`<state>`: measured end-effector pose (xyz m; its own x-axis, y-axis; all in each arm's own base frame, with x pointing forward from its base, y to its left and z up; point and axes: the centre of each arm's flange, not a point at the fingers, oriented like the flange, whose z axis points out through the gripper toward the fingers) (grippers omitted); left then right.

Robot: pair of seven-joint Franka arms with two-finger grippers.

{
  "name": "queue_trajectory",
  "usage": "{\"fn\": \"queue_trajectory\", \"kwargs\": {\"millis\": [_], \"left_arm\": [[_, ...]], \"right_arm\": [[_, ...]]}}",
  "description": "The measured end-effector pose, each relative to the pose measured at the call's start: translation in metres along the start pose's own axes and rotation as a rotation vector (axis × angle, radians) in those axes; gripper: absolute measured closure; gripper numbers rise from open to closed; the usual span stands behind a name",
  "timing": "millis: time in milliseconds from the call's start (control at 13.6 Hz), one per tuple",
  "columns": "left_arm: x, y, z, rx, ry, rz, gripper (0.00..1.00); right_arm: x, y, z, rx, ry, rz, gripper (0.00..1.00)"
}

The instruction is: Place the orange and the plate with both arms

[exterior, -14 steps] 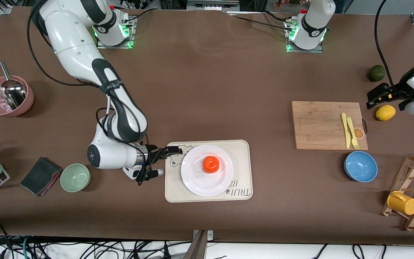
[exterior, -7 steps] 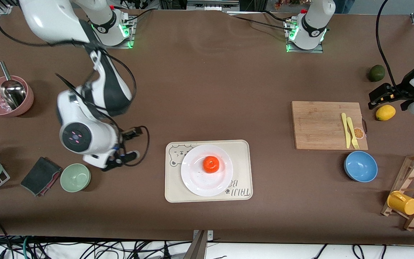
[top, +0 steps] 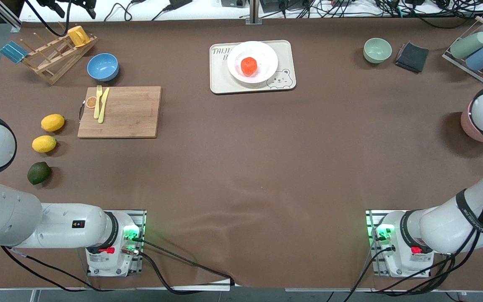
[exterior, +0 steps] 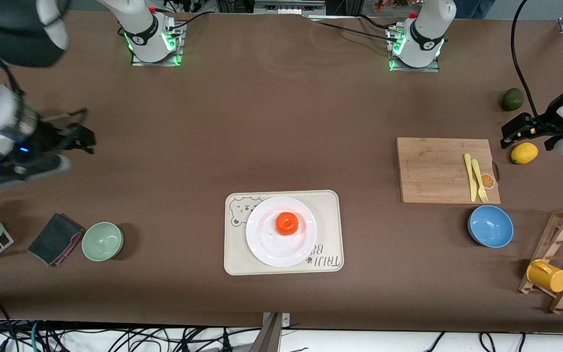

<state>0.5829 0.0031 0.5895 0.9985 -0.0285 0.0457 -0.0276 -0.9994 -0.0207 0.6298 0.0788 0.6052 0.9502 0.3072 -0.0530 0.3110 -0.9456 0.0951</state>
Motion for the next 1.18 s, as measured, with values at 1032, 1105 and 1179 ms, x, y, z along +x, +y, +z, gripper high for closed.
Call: {"fn": "queue_trajectory", "kwargs": {"millis": [1032,1105,1179], "left_arm": [[0.0,0.002,0.0,0.0,0.0,0.001,0.0],[0.0,0.002,0.0,0.0,0.0,0.001,0.0],[0.0,0.002,0.0,0.0,0.0,0.001,0.0]], "right_arm": [[-0.103,0.027,0.014,0.083,-0.027,0.206,0.0],[-0.104,0.031,0.014,0.089,-0.024,0.224,0.0],[-0.105,0.036,0.015,0.097,-0.023,0.239,0.0]]}}
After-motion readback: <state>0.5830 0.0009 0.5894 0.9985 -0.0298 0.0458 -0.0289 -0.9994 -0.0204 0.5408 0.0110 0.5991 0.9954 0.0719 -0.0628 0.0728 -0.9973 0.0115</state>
